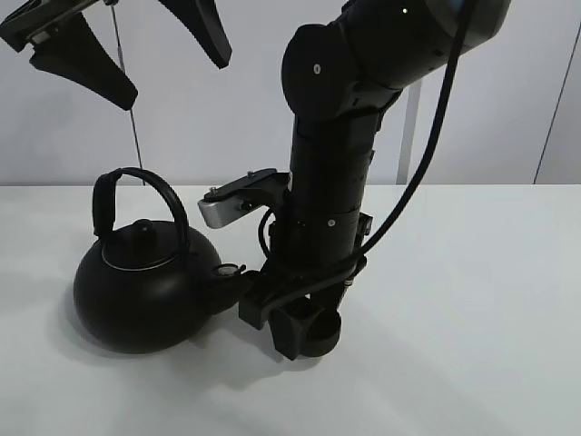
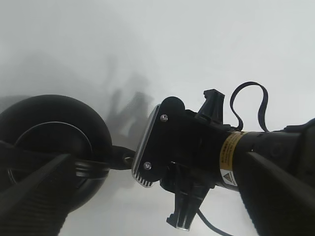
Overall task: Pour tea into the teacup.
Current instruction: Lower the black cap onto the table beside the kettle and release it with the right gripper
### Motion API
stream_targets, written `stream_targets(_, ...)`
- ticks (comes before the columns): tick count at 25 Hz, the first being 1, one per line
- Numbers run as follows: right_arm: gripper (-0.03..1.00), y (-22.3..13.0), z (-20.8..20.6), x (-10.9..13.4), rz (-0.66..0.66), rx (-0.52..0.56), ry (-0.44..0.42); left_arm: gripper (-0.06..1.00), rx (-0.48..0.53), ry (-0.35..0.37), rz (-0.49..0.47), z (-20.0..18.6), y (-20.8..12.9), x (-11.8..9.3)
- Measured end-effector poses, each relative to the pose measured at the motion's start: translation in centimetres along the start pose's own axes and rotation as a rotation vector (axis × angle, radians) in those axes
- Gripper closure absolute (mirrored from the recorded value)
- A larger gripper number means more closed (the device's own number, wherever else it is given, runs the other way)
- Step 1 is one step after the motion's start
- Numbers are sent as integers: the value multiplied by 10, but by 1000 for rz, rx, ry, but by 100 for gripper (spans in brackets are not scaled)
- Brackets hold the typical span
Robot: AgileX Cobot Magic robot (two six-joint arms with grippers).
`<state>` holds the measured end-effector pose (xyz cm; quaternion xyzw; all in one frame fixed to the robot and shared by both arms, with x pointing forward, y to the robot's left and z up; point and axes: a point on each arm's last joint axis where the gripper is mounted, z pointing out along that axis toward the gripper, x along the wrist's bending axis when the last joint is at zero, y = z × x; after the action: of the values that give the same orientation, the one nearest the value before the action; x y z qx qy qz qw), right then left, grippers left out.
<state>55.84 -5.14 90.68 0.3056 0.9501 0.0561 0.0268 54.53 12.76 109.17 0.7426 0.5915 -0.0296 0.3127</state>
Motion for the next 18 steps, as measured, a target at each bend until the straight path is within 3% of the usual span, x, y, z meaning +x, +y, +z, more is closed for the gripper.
stream_targets(4,55,0,0,0,0,3,1,30,0,0,0,0,0,0)
stream_targets(9,43,-1,0,0,0,15,5,30,0,0,0,0,0,0)
stream_targets(18,41,-2,-10,0,57,9,3,30,0,0,0,0,0,0)
